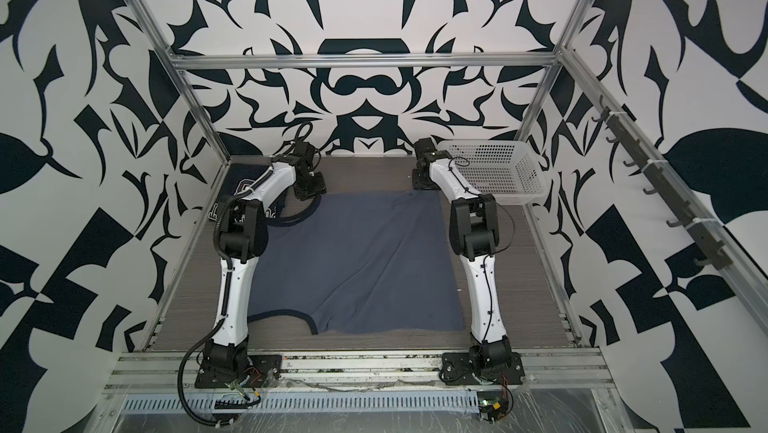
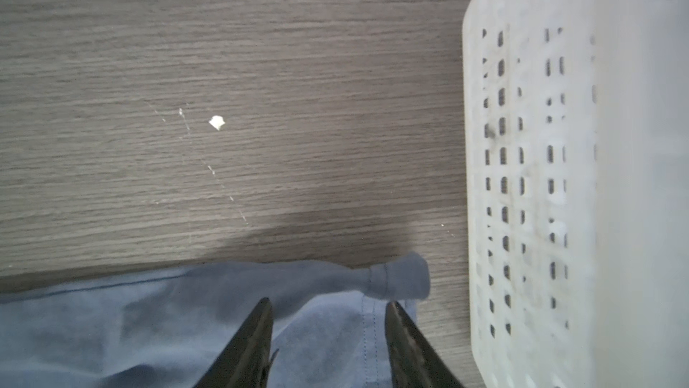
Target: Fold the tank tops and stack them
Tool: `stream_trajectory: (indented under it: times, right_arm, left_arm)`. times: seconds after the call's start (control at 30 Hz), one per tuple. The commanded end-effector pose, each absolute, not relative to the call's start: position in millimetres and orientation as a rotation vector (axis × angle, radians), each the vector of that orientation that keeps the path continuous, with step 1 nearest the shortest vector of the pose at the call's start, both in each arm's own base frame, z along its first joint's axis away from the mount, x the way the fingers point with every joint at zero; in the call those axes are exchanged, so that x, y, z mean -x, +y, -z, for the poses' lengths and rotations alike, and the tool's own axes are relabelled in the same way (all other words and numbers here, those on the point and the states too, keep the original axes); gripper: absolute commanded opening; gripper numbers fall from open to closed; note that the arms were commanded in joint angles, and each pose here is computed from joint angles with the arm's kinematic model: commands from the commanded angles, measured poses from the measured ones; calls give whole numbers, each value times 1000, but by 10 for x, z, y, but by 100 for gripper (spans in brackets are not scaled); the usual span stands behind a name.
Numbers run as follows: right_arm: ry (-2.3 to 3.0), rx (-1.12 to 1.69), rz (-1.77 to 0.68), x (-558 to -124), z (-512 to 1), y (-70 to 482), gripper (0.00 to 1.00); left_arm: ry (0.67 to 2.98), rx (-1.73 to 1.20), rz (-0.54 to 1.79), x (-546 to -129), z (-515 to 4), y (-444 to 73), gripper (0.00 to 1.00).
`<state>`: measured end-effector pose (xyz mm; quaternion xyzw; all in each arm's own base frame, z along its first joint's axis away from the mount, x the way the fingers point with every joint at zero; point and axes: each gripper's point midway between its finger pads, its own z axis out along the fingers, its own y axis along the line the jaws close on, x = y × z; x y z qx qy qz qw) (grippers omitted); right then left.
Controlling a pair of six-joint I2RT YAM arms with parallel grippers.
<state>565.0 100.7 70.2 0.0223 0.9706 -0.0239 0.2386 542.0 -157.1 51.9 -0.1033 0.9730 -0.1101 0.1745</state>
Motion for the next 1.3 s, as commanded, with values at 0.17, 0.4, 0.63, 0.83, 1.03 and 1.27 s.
stream_trajectory:
  times: [0.17, 0.4, 0.63, 0.83, 1.03, 1.27]
  right_arm:
    - [2600, -83, 148, -5771, -878, 894, 53]
    - [2597, -89, 152, -5780, -893, 886, 53]
    - [2595, -88, 143, -5764, -916, 892, 54]
    - [2603, -90, 126, -5754, -902, 916, 56]
    - [2605, -94, 44, -5762, -934, 997, 63]
    - [2611, -106, -42, -5826, -901, 1114, 64]
  left_arm:
    - [2772, 296, 358, -5463, -406, -1694, 32]
    - [2783, 314, 319, -5428, -377, -1644, 39]
    - [2791, 312, 320, -5376, -347, -1678, 33]
    - [2794, 329, 309, -5368, -312, -1657, 16]
    - [2712, 370, 192, -5312, -526, -1438, 0]
    - [2623, 443, 166, -5176, -805, -1115, 0]
